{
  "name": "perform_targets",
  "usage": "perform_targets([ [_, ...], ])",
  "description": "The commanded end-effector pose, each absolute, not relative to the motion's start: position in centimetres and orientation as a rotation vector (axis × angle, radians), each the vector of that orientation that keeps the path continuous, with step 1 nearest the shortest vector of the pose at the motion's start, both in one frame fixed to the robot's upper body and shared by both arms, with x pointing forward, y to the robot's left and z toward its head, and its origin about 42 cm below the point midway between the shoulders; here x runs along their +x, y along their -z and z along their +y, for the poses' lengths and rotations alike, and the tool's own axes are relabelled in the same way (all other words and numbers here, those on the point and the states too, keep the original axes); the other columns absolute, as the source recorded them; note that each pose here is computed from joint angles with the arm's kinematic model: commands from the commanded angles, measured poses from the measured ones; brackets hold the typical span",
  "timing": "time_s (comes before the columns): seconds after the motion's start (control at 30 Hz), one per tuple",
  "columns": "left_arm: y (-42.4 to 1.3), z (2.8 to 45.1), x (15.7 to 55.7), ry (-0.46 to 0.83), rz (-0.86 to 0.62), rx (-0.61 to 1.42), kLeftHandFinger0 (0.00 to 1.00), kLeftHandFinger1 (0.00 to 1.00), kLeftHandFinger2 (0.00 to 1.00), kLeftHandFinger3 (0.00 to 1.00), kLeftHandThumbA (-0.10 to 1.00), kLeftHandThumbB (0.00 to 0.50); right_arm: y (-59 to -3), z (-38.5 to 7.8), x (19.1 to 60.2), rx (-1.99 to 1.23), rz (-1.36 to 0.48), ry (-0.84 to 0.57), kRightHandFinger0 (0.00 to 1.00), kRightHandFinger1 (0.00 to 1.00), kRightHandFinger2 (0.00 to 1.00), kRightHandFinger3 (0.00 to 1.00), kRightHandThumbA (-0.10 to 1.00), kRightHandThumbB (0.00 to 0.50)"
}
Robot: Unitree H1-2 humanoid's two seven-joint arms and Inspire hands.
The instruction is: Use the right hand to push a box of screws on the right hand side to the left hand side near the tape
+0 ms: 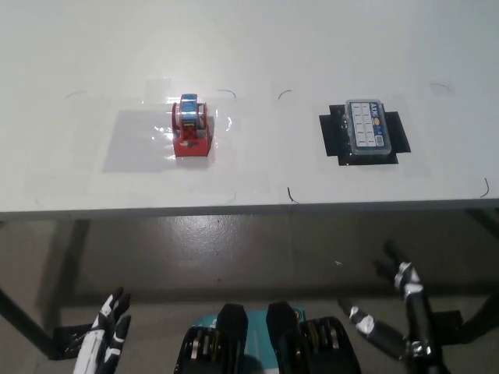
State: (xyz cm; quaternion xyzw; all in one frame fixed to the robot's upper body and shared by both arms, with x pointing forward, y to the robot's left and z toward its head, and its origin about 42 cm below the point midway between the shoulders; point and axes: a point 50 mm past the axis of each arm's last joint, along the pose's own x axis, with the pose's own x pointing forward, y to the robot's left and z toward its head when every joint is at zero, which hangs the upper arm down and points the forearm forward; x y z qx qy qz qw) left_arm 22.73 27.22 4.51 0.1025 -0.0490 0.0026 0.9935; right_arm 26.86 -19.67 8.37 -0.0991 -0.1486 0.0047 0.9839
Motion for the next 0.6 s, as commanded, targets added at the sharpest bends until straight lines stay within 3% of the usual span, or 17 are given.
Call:
perform_targets([
  [0.0, -6.9, 27.0, 22.3, 0.006, -0.228, 0.203, 1.00, 1.00, 1.00, 1.00, 0.92, 0.277, -12.6, -19.9, 27.1, -0.158, -0.515, 0.019, 0.79, 0.85, 0.98, 1.00, 0.93, 0.181],
  [0.23, -9.2, 26.8, 22.0, 0.032, -0.308, 0.188, 1.00, 1.00, 1.00, 1.00, 0.96, 0.292, -16.0, -20.0, 26.9, -0.128, -0.637, 0.014, 0.77, 0.84, 0.98, 1.00, 0.93, 0.169],
  [0.37, -10.3, 27.1, 22.0, 0.043, -0.346, 0.180, 1.00, 1.00, 1.00, 1.00, 0.94, 0.261, -18.6, -20.9, 28.6, -0.132, -0.729, 0.038, 0.77, 0.87, 1.00, 1.00, 1.00, 0.197],
  [0.47, -10.7, 27.0, 21.9, 0.050, -0.359, 0.166, 1.00, 1.00, 1.00, 1.00, 0.92, 0.256, -20.0, -21.6, 29.9, -0.123, -0.768, 0.054, 0.76, 0.86, 1.00, 1.00, 1.00, 0.189],
  [0.57, -11.3, 26.9, 21.7, 0.070, -0.379, 0.155, 1.00, 1.00, 1.00, 1.00, 0.92, 0.248, -21.9, -22.3, 31.6, -0.126, -0.815, 0.068, 0.88, 0.95, 1.00, 1.00, 1.00, 0.175],
])
